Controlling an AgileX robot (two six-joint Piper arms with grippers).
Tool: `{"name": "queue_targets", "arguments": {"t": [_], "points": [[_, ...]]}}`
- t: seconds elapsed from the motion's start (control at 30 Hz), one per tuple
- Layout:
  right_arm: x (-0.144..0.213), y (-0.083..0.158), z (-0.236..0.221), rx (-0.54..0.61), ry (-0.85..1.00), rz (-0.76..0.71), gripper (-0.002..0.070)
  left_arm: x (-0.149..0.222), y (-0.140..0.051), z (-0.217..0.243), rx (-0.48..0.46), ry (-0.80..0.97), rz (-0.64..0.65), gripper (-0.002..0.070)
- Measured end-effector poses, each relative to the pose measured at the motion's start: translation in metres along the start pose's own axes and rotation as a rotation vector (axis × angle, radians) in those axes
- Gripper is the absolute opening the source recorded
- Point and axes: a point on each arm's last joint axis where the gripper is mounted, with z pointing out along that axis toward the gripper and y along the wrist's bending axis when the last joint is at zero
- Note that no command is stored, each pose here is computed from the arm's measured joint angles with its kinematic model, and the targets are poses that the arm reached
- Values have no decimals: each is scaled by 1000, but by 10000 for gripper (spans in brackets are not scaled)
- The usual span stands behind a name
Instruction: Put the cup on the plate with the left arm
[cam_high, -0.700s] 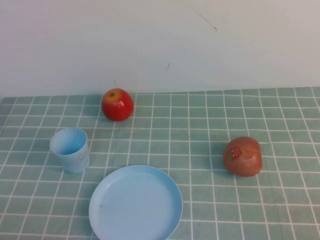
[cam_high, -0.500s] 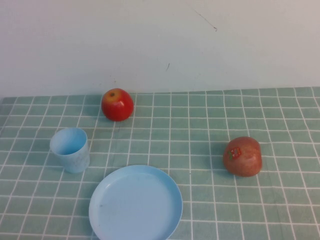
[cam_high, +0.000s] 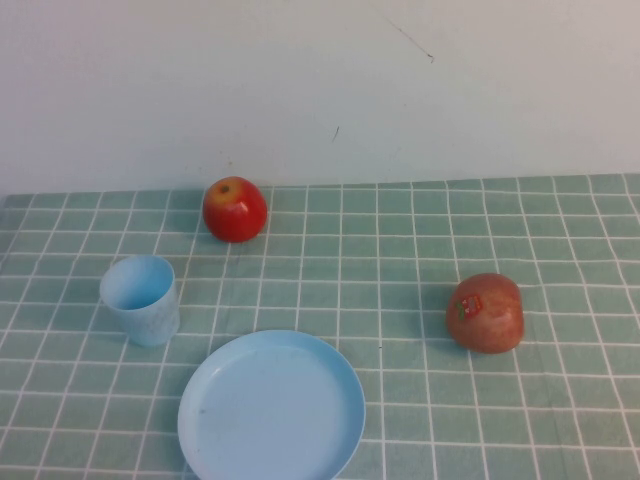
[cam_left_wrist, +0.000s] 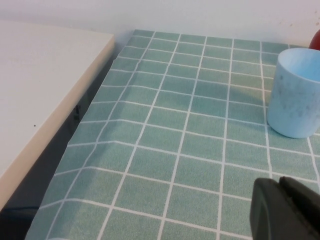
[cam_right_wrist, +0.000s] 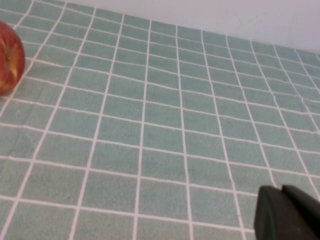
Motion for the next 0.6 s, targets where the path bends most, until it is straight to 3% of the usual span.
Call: {"name": "queue_targets", "arguments": {"t": [0.6], "points": [[0,0,0,0,0,0,-2,0,-3,0,57,3,16,-2]]}}
